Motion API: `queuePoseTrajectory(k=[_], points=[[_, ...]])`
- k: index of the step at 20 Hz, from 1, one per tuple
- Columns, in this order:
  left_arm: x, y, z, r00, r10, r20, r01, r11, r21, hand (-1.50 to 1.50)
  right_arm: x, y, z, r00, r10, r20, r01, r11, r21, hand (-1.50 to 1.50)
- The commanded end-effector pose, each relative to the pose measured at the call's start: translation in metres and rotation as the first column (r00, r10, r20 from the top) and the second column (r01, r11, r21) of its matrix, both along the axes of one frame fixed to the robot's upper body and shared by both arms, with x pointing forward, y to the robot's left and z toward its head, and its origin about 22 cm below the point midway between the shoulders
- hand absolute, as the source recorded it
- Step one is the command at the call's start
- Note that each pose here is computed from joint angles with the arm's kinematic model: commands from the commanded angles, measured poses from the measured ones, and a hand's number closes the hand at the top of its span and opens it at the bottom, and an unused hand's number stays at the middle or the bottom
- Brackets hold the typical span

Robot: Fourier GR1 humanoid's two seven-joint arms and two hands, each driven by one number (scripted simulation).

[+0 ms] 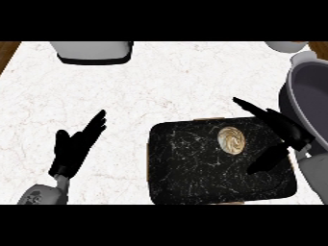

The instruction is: Pick the cupcake from the tray and place it in the pot

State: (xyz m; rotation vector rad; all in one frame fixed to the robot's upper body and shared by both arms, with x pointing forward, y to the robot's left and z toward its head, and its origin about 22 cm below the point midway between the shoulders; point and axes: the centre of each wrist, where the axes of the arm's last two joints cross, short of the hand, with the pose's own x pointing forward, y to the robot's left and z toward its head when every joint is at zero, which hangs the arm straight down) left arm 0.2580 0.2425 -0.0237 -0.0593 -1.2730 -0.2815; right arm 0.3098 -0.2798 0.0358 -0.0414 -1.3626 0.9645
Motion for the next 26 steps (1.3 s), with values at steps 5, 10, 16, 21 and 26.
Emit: queuePoseTrajectory(k=[5,10,16,21,26], points=[[0.007,-0.018,0.012,1.000,0.006,0.006,-0.006,1.000,0.008,0.00,0.008,-0.021,-0.036,0.996,0.042,-0.077,-0.027,0.984,0.179,-1.50],[0.002,-0.013,-0.006,1.000,-0.005,0.004,0.005,1.000,0.007,0.00,0.012,-0.015,-0.053,0.993,0.067,-0.097,-0.032,0.947,0.319,-1.50],[0.012,0.003,0.005,1.000,0.002,-0.006,-0.002,1.000,-0.006,0.00,0.011,-0.002,-0.078,0.979,0.057,-0.194,0.016,0.934,0.356,-1.50],[0.003,0.007,0.014,1.000,-0.021,0.002,0.021,1.000,0.004,0.00,0.005,0.015,-0.106,0.970,0.064,-0.235,0.034,0.920,0.390,-1.50],[-0.001,0.001,-0.011,1.000,-0.018,0.003,0.018,1.000,-0.007,0.00,0.015,0.016,-0.095,0.984,0.162,-0.076,-0.134,0.949,0.285,1.50]])
